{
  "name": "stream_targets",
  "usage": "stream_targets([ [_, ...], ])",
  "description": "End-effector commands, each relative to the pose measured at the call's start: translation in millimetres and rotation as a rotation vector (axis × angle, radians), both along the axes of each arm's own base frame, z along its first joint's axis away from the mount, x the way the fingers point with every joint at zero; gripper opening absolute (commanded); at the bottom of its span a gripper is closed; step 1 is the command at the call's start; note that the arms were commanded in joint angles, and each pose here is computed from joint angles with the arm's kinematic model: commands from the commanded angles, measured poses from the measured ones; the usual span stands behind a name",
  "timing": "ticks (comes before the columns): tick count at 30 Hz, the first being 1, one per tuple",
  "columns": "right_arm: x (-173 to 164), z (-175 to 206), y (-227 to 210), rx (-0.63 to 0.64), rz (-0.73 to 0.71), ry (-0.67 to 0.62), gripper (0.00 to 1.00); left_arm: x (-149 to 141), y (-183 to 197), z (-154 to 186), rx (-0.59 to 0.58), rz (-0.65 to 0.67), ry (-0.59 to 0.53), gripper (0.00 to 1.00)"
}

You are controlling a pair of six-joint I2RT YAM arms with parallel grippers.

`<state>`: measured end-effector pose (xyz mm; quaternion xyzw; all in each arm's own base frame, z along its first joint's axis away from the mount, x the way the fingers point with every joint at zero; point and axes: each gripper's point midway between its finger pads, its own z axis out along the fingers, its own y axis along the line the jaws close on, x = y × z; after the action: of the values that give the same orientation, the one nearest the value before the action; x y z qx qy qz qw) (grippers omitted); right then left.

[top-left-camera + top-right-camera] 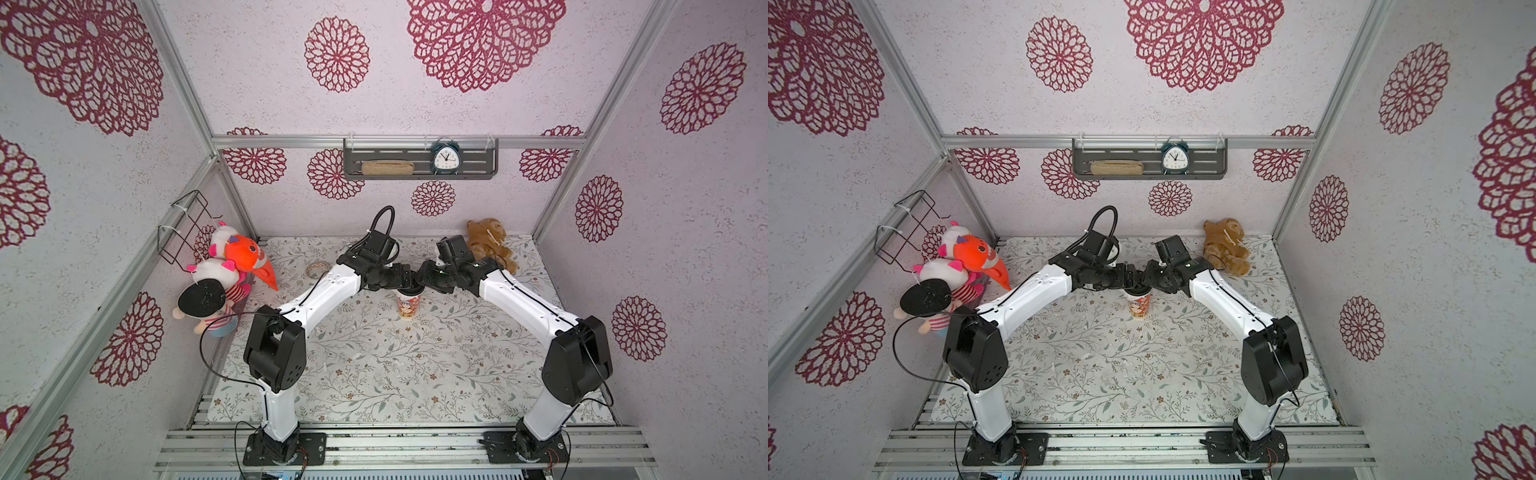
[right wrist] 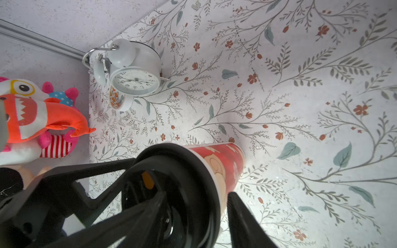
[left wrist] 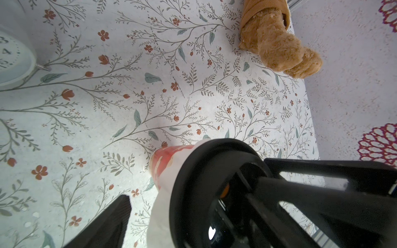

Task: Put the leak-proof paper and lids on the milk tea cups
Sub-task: Secure the cup lid on the cup.

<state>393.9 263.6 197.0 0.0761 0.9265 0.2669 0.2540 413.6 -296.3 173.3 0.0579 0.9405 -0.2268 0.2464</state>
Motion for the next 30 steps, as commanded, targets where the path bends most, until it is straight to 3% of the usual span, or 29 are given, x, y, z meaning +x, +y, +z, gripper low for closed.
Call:
stream_targets([
  [1,-25.1,-29.7,-5.7,-0.065,0.015,0.091,0.44,-11.8,10.8,-21.0,0.086,-0.010,0.085,0.86],
  [6,-35.8,-30.6,-9.7,-0.069,0.020,0.093,0.46,0.1,4.3,15.9,0.057,-0.022,0.009,0.86],
  [10,-37.2,-23.3,-12.9,-0.076,0.021,0.076,0.46,2.8,4.4,23.7,0.060,-0.020,-0.007,0.86],
  [16,-37.7,-31.8,-15.0,-0.104,0.024,0.096,0.46,12.2,26.9,48.7,0.087,0.043,-0.089,0.85],
  [23,-37.1,-42.1,-17.6,-0.143,0.034,0.116,0.46,20.2,59.8,34.4,0.077,0.095,-0.039,0.80],
  [30,-36.1,-49.3,-12.7,-0.179,0.101,0.132,0.47,18.5,54.5,16.9,-0.005,0.025,0.007,0.77],
])
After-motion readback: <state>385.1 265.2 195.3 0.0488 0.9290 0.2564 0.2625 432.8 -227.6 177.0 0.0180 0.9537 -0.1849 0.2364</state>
